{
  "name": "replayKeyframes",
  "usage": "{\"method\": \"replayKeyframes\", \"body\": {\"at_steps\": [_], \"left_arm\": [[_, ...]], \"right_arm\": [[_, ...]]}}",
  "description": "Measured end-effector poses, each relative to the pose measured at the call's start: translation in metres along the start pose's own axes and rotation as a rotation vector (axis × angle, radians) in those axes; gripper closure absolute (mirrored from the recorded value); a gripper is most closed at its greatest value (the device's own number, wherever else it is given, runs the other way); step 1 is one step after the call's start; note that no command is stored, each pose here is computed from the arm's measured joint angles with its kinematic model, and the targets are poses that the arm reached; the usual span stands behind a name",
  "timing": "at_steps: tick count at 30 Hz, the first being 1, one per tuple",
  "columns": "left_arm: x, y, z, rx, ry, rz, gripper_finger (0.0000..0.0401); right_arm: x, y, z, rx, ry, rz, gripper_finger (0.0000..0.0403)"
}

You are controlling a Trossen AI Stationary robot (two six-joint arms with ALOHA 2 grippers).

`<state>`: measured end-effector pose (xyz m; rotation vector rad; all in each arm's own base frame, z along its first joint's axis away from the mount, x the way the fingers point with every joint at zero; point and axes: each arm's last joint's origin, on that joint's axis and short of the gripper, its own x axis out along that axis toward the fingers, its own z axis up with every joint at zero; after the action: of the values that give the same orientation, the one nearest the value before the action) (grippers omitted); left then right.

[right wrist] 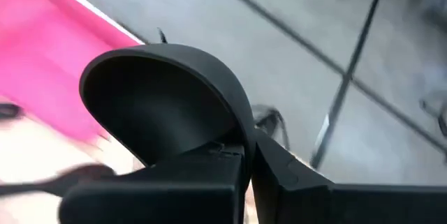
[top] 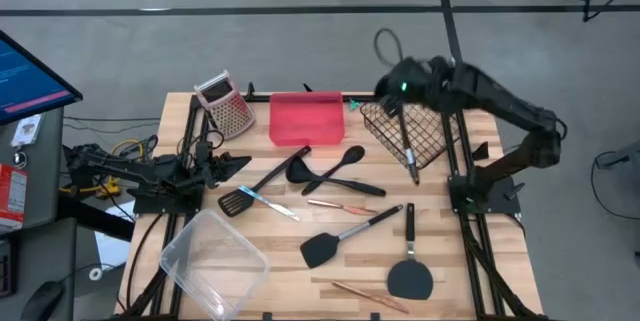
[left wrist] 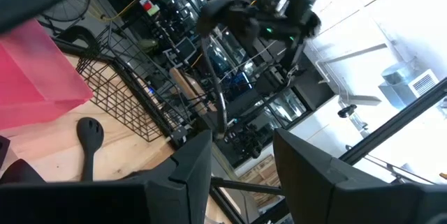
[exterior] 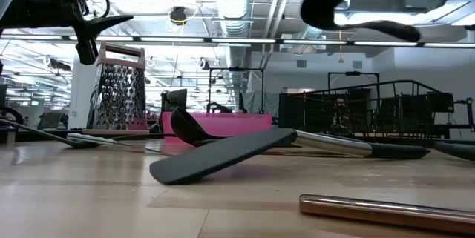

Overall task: Pick & Place Kitchen Items
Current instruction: Put the black ladle into the wire basket

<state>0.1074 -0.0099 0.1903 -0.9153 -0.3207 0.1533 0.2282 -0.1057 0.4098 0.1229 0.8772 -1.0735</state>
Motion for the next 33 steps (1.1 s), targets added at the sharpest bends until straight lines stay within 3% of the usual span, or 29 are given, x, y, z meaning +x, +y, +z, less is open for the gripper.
{"method": "replayKeyframes", "body": {"at_steps": [5,14,19,33], "left_arm": [[0.0,0.0,0.0,-0.002,0.0,0.0,0.0263],[0.0,0.0,0.0,-0.002,0.0,0.0,0.0263],[0.0,0.0,0.0,-0.002,0.0,0.0,0.0263],[0.0,0.0,0.0,-0.003,0.0,0.0,0.0263]], "right_arm": [[0.037,-0.034,-0.004,0.01,0.182,0.037,0.0401],[0.085,-0.071,-0.019,0.067,0.303,0.029,0.0402],[0.106,-0.07,-0.026,0.082,0.316,0.066,0.0402],[0.181,-0.046,-0.034,-0.019,0.497,0.071,0.0398]]}}
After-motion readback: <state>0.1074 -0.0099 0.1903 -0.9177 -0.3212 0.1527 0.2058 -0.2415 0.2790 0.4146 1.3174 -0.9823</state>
